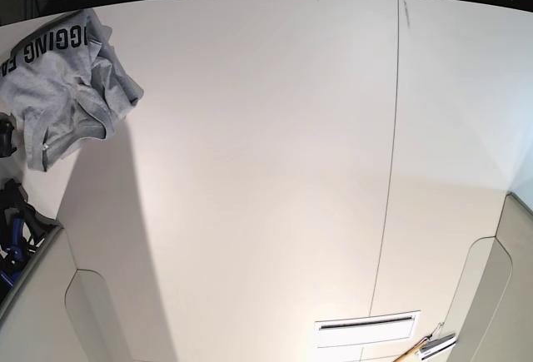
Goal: Fold the T-shirt properly
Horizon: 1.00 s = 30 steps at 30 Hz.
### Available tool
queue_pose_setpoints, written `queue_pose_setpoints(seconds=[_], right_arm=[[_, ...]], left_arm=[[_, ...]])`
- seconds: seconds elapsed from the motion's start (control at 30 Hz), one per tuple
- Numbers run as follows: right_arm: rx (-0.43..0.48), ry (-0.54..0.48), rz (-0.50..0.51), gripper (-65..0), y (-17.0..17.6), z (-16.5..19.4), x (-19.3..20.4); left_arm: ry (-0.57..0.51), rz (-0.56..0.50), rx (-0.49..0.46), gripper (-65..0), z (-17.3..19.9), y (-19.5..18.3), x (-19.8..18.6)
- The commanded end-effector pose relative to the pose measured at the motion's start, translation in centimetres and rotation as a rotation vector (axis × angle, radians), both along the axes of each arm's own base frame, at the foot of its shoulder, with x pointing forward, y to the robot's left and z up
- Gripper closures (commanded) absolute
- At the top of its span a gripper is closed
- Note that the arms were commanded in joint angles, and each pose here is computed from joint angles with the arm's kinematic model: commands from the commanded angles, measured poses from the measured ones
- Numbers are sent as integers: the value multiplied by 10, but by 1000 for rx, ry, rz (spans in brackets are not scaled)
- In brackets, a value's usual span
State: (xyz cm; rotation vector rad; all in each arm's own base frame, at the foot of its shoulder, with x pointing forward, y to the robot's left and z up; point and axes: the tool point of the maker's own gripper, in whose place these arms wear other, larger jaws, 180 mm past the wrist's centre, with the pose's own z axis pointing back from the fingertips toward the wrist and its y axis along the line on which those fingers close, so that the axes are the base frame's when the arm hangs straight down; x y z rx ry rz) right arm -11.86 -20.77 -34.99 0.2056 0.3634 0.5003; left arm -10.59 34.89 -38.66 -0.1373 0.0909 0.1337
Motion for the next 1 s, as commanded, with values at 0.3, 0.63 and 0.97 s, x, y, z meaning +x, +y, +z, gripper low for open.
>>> queue_pose_setpoints(seconds=[0.3,0.63,0.97], right_arm=[[-10,178,-124,0,-31,-68,-40],[-54,408,-149,0,-34,-164,-70],[-10,253,-180,0,37,-239,-10]], left_arm=[[229,-182,-248,0,-69,-67,-90],[-1,-423,-401,0,-155,-180,-10],[10,-471,-464,0,-207,-252,13]])
